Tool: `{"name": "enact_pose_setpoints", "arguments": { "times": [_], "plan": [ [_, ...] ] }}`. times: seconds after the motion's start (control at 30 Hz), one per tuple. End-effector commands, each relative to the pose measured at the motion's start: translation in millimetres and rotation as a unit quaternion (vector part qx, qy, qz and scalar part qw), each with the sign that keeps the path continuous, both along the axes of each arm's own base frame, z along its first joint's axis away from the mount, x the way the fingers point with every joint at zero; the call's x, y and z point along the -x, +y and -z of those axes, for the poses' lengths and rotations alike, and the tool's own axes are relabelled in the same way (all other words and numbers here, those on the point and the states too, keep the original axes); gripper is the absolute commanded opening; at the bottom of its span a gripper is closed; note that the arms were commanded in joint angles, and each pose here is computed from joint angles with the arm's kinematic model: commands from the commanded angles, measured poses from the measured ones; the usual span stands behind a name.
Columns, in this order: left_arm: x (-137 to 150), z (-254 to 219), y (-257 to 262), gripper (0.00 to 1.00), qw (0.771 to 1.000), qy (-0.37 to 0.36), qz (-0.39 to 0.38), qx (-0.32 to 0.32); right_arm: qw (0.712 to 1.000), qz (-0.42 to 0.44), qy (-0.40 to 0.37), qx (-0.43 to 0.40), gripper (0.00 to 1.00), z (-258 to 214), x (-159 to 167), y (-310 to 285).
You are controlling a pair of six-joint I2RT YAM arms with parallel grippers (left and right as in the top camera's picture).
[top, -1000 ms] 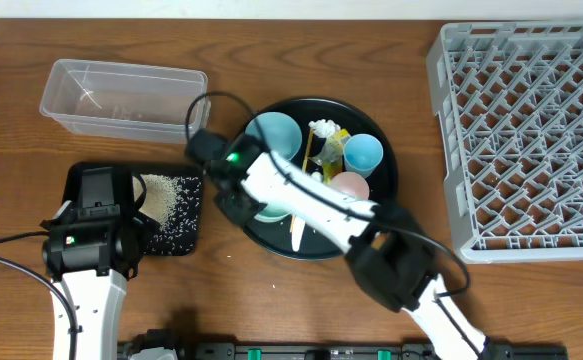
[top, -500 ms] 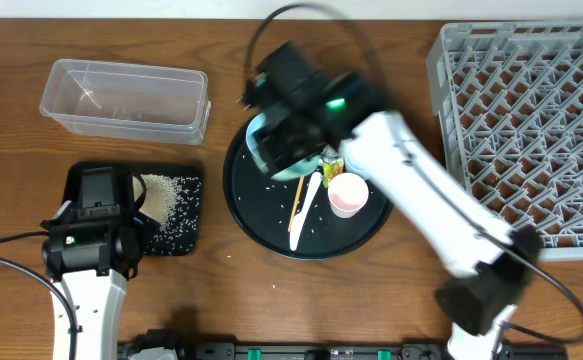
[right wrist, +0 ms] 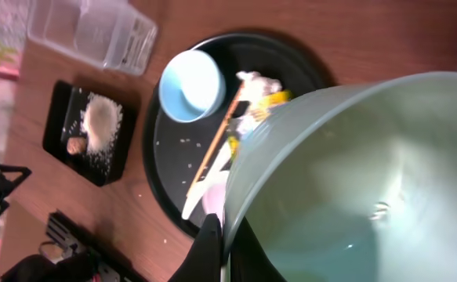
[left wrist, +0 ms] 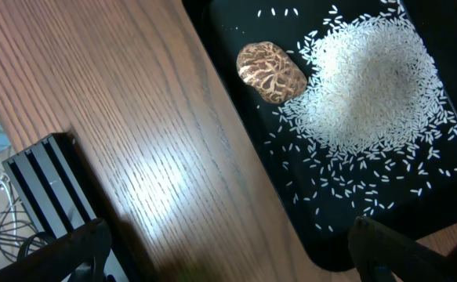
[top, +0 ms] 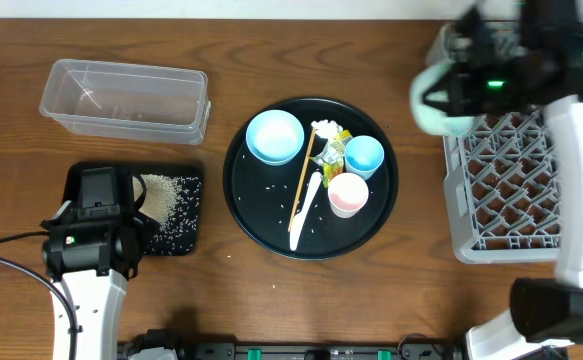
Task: Sort waste into correct bins and load items into the dishwasher rack
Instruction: 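Lower the green bowl upside down into the rack and open the right gripper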
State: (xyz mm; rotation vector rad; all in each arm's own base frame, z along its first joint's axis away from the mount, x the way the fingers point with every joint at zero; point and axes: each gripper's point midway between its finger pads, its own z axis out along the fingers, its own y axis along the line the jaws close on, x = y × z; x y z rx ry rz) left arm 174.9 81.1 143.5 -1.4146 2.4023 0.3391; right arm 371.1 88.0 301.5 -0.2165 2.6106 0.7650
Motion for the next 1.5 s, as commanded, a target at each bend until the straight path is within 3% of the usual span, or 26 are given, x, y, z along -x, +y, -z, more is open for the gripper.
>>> {"name": "enact_pose_setpoints", "arguments": {
  "times": [0.0, 0.3, 0.67, 1.0, 1.47],
  "plan": [
    [0, -6, 4, 0.98, 1.0, -0.006, -0.007, -0.011, 0.996, -0.038, -0.052, -0.053, 0.01, -19, 0, -21],
    [-1, -6, 4, 0.98, 1.0, -0.006, -0.007, -0.011, 0.989, 0.041, -0.085, -0.118, 0.01, -15, -17, -116],
    [0, -6, 4, 0.98, 1.0, -0.006, -0.007, -0.011, 0.952, 0.017, -0.171, -0.255, 0.01, 22, -61, -169],
    [-1, -6, 4, 0.98, 1.0, -0.006, -0.007, -0.011, 0.956, 0.013, -0.183, -0.227, 0.01, 66, -88, -190],
    [0, -6, 4, 0.98, 1.0, -0.006, -0.007, -0.011, 0.971, 0.026, -0.149, -0.185, 0.01, 93, -88, -197]
  ]
}}
